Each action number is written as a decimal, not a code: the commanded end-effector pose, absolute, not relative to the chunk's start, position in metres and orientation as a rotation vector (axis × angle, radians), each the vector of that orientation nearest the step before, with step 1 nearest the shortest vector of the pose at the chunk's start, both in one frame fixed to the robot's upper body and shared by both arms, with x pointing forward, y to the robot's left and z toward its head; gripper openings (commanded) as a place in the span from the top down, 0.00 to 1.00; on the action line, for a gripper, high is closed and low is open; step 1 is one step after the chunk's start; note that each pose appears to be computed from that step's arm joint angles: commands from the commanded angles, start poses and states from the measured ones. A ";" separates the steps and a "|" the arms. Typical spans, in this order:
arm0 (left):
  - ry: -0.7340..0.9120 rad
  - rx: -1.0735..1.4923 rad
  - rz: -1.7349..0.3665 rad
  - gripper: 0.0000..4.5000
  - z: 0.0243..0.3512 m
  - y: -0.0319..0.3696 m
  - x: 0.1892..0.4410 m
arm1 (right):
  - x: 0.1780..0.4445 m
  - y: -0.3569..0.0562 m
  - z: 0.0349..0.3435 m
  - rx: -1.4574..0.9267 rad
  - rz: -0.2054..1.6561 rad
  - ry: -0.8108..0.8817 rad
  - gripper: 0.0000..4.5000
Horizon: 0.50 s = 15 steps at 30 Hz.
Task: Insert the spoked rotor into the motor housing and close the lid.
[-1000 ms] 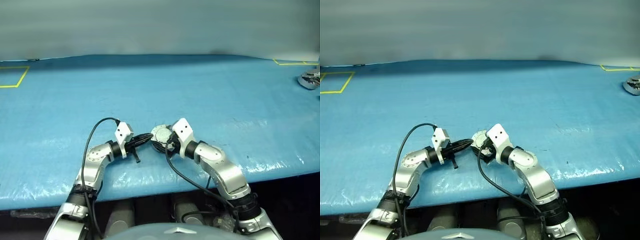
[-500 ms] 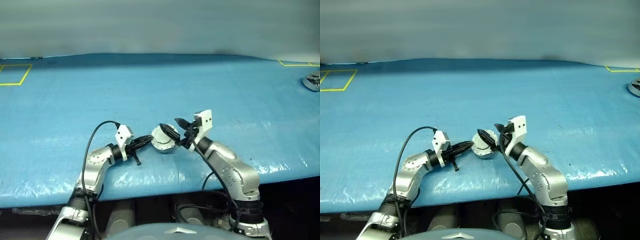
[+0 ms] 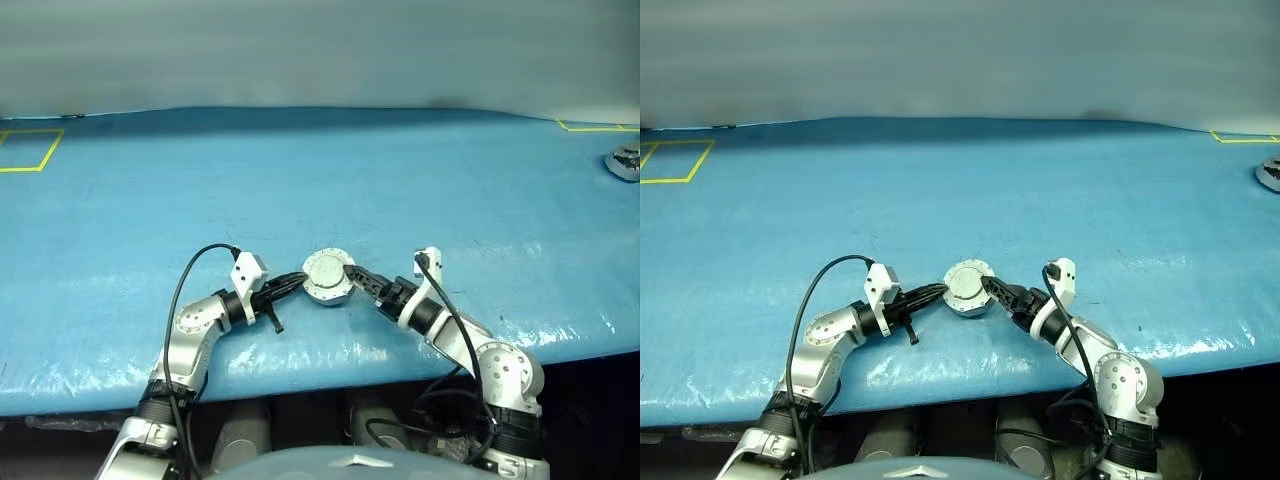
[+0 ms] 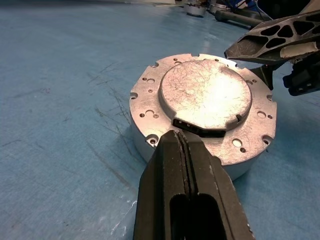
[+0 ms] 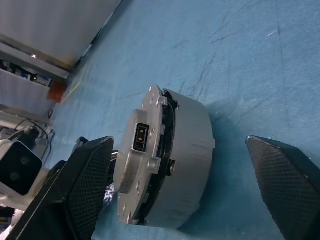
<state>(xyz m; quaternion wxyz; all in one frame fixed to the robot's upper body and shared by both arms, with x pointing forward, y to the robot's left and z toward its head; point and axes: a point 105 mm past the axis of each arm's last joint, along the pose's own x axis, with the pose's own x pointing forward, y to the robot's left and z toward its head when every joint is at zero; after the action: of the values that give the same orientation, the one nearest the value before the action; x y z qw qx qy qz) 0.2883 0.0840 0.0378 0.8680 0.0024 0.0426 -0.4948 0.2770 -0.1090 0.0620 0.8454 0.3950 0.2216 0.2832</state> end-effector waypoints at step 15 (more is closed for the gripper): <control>0.123 0.007 -1.047 1.00 0.028 0.080 0.283 | 0.272 -0.105 0.055 0.954 0.609 0.512 0.71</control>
<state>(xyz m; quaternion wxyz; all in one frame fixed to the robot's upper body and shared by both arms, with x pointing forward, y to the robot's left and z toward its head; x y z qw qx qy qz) 0.2873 0.0852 0.0360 0.8691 0.0021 0.0437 -0.4927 0.2736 -0.1071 0.0567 0.8114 0.4528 0.2358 0.2845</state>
